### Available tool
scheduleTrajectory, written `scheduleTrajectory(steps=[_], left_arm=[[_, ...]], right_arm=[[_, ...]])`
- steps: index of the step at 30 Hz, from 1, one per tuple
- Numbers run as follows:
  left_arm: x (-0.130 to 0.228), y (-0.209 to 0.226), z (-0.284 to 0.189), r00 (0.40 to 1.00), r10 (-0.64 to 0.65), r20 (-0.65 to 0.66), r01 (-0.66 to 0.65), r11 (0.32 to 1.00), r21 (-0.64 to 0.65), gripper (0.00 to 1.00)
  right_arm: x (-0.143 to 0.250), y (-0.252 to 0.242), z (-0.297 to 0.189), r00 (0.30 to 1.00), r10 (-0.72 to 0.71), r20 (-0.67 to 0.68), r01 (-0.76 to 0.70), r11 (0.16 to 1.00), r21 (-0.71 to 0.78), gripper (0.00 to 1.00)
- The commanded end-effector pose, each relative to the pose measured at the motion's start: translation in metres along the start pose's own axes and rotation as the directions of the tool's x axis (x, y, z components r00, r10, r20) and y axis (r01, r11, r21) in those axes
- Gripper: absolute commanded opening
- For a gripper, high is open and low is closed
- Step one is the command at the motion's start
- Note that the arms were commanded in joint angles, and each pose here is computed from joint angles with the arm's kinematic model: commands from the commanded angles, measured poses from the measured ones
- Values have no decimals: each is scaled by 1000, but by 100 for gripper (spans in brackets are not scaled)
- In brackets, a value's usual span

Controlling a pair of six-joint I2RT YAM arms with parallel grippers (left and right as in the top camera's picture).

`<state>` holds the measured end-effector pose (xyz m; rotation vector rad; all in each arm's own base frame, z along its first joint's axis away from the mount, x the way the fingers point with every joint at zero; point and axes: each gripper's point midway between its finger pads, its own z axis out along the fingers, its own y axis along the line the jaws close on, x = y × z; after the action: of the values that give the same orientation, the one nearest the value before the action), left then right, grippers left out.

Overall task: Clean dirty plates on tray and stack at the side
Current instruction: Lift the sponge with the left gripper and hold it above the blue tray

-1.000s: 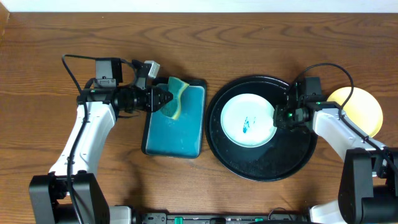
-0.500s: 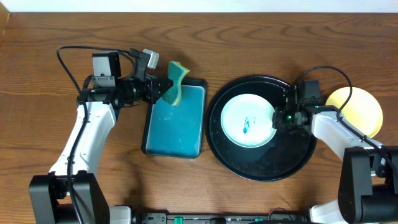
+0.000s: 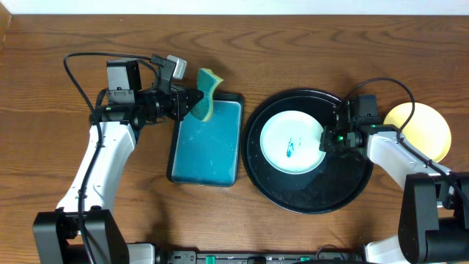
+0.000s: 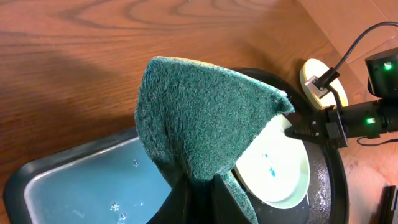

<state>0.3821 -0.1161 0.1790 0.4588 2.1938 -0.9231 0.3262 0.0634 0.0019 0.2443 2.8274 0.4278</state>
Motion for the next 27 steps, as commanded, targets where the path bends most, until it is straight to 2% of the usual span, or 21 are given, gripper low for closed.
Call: scheduleTrajectory(steps=[1, 27], left_arm=[[-6, -5, -5, 999, 24, 21, -24, 1000, 7, 7], [-6, 6, -6, 1000, 26, 16, -25, 998, -56, 7]], right_arm=[[10, -4, 6, 1000, -6, -25, 7, 1000, 22, 1], [8, -4, 6, 1000, -8, -19, 9, 1000, 20, 1]])
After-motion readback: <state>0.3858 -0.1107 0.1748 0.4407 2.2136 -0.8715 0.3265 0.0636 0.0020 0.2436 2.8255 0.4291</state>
